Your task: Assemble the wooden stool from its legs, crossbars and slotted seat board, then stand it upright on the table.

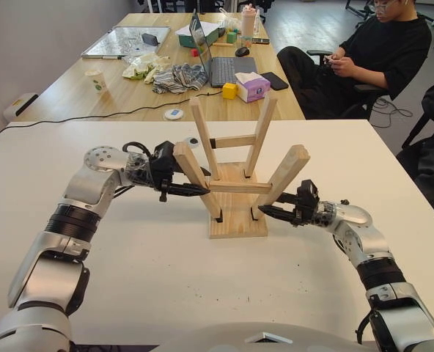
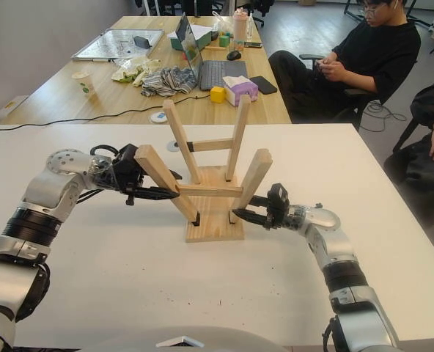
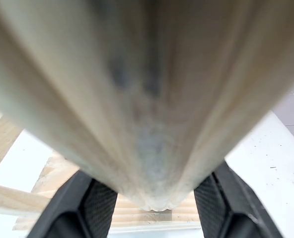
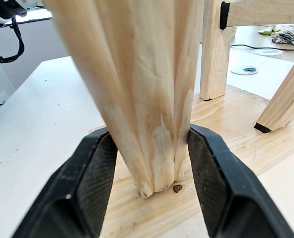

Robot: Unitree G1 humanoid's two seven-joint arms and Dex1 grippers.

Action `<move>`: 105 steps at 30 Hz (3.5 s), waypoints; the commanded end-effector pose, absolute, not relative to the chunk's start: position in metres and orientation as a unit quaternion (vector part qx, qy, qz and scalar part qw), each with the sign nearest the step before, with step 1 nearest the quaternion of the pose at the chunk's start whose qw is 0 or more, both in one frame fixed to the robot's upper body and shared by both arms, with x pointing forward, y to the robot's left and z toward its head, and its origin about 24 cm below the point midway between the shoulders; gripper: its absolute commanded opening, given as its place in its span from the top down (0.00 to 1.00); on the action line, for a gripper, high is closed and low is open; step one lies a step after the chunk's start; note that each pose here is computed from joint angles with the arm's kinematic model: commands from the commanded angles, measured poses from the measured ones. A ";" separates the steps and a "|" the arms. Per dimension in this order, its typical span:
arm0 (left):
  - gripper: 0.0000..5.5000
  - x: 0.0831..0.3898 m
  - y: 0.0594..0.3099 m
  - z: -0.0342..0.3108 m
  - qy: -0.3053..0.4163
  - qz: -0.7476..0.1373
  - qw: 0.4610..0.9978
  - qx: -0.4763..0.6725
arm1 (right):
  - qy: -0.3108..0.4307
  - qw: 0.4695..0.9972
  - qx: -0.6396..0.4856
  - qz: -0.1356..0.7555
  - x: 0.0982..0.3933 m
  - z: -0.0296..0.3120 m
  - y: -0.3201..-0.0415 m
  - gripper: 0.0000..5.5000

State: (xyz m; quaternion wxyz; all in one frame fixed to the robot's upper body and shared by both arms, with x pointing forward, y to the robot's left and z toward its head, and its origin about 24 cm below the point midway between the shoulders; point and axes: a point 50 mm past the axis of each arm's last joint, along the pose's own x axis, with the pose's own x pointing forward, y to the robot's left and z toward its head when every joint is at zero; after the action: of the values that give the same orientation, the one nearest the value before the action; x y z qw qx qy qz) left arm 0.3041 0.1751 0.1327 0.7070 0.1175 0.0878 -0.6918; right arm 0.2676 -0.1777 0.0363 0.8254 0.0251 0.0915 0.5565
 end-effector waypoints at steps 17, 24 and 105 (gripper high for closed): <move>0.63 0.280 0.136 0.056 0.329 -0.683 0.584 0.289 | 0.204 0.729 -0.183 0.627 0.240 0.008 -0.158 0.61; 0.63 0.246 0.157 0.012 0.421 -0.686 0.482 0.346 | 0.186 0.721 -0.161 0.648 0.239 0.017 -0.135 0.61; 0.63 0.232 0.156 0.000 0.508 -0.671 0.467 0.272 | 0.085 0.742 -0.311 0.588 0.318 0.381 -0.164 0.13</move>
State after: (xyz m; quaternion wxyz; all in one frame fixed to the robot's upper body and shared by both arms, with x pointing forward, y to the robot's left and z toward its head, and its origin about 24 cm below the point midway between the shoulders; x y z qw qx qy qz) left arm 0.3100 0.0966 0.1579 0.6673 0.2174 0.0674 -0.7091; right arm 0.3398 -0.2395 0.3552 0.8183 -0.2384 0.0855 0.5159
